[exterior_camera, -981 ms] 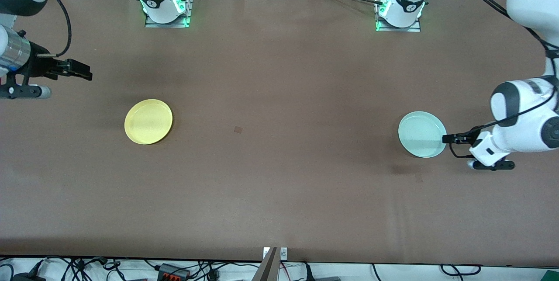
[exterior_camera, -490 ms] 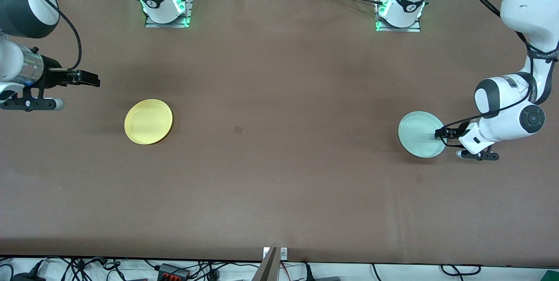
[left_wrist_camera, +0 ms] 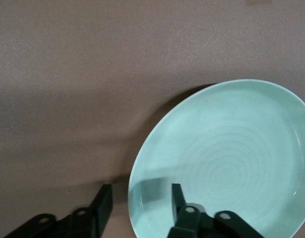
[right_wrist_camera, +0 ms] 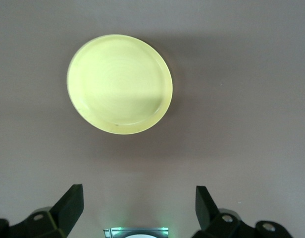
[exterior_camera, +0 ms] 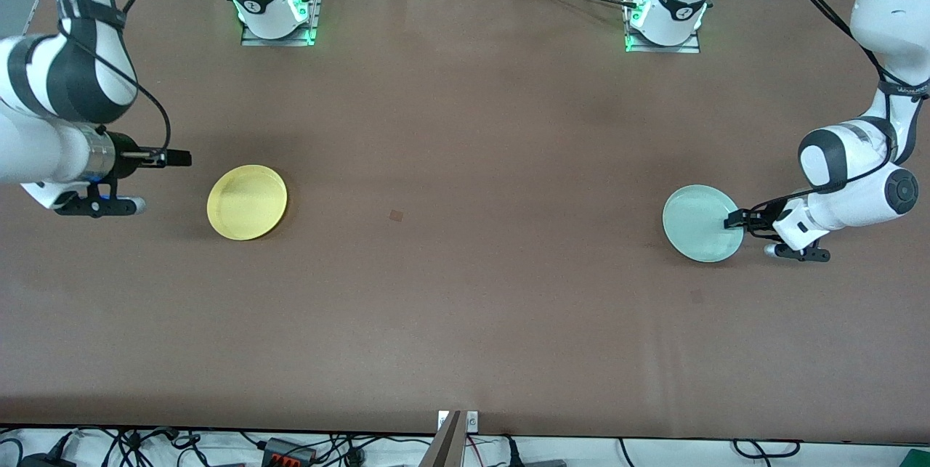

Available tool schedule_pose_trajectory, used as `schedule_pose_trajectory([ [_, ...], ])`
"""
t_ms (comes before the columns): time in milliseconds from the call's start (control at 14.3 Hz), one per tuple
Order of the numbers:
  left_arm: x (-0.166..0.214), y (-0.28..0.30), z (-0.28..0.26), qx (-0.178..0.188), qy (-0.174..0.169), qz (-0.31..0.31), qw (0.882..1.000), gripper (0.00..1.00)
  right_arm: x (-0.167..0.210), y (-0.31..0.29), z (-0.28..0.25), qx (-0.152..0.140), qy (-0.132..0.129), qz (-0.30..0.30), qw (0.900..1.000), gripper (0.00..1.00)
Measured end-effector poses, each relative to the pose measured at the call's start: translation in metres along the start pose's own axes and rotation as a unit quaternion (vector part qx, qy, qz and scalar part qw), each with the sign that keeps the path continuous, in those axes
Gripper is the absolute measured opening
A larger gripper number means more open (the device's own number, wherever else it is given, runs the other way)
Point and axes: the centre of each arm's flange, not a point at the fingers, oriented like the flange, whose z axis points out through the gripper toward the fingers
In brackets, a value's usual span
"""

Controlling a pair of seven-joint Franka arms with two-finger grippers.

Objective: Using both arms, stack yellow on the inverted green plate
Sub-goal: 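Grasp the green plate rim while the right gripper reaches the yellow plate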

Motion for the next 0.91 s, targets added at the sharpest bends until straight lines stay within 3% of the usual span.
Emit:
schedule_pose_trajectory([
  [70,0.0,0.001,0.001,-0.001,0.0,0.003,1.0,0.41,0.008,0.004,0.016,0.001,-0.012,0.003,1.0,1.0],
  [210,0.001,0.002,0.001,-0.001,0.0,0.005,1.0,0.37,0.025,0.011,0.047,0.002,-0.031,0.009,0.999,1.0],
  [420,0.001,0.002,0.0,-0.001,0.0,0.007,1.0,0.04,0.045,0.015,0.088,0.003,-0.049,0.011,0.999,1.0],
  [911,0.015,0.01,-0.04,0.008,0.028,0.022,0.999,0.03,0.074,0.028,0.151,0.005,-0.059,0.021,0.998,1.0],
])
